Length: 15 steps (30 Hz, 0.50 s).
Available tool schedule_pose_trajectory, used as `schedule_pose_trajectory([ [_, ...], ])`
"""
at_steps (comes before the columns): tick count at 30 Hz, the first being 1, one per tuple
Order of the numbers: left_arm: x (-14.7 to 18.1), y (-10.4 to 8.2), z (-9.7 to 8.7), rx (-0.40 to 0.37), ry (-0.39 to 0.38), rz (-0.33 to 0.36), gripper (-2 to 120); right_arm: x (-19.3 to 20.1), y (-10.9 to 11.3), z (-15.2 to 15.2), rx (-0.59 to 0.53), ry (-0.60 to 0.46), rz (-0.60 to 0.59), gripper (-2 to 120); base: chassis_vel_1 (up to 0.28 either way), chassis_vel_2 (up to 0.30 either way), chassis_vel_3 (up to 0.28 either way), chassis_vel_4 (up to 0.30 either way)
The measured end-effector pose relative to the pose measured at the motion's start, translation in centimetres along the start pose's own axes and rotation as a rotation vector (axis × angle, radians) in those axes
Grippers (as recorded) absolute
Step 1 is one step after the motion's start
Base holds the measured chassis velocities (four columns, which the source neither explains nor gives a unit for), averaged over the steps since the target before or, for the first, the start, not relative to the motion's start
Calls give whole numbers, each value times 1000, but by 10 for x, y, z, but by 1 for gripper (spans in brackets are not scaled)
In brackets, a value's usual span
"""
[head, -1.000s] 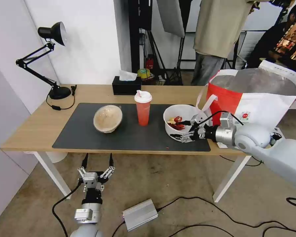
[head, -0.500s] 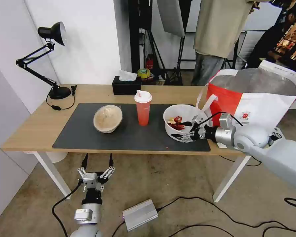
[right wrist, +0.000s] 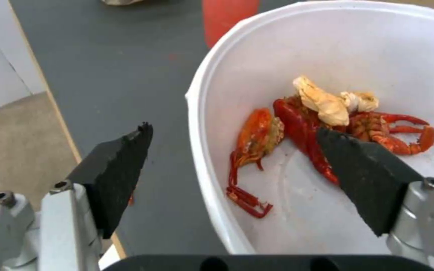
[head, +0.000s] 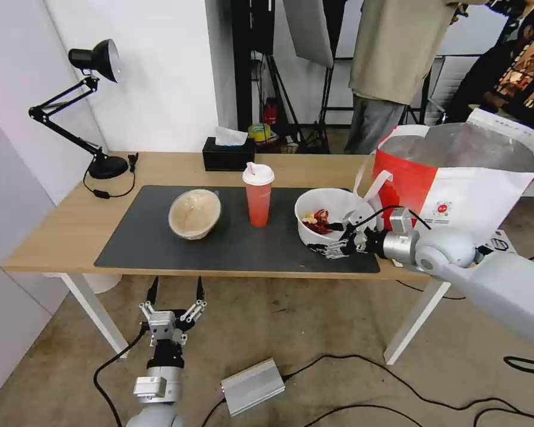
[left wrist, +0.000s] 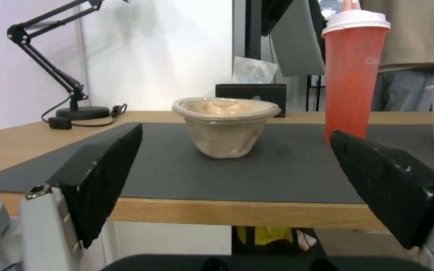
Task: Pick up the trash from the table and place it into the takeout bag.
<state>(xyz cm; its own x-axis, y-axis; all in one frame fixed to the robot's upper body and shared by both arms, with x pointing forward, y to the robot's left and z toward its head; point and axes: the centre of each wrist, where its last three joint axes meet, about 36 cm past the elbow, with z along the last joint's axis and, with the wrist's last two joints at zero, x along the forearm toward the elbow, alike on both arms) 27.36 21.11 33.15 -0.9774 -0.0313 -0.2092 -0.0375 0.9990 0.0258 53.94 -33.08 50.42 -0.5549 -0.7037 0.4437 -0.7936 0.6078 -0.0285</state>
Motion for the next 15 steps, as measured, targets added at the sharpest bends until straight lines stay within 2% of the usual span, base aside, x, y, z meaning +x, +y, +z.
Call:
schedule_pose_trajectory([
  [9,-2,0,2,3,0,2,100,-5,-4,5,-10,7,6,85,0,0,0,0],
  [12,-2,0,3,3,2,3,100,-8,-5,6,-6,13,9,74,0,0,0,0],
  [13,-2,0,3,3,2,3,100,-8,-5,6,-6,13,9,74,0,0,0,0],
  [15,-2,0,3,3,3,3,100,-10,-6,6,-3,16,10,64,0,0,0,0],
])
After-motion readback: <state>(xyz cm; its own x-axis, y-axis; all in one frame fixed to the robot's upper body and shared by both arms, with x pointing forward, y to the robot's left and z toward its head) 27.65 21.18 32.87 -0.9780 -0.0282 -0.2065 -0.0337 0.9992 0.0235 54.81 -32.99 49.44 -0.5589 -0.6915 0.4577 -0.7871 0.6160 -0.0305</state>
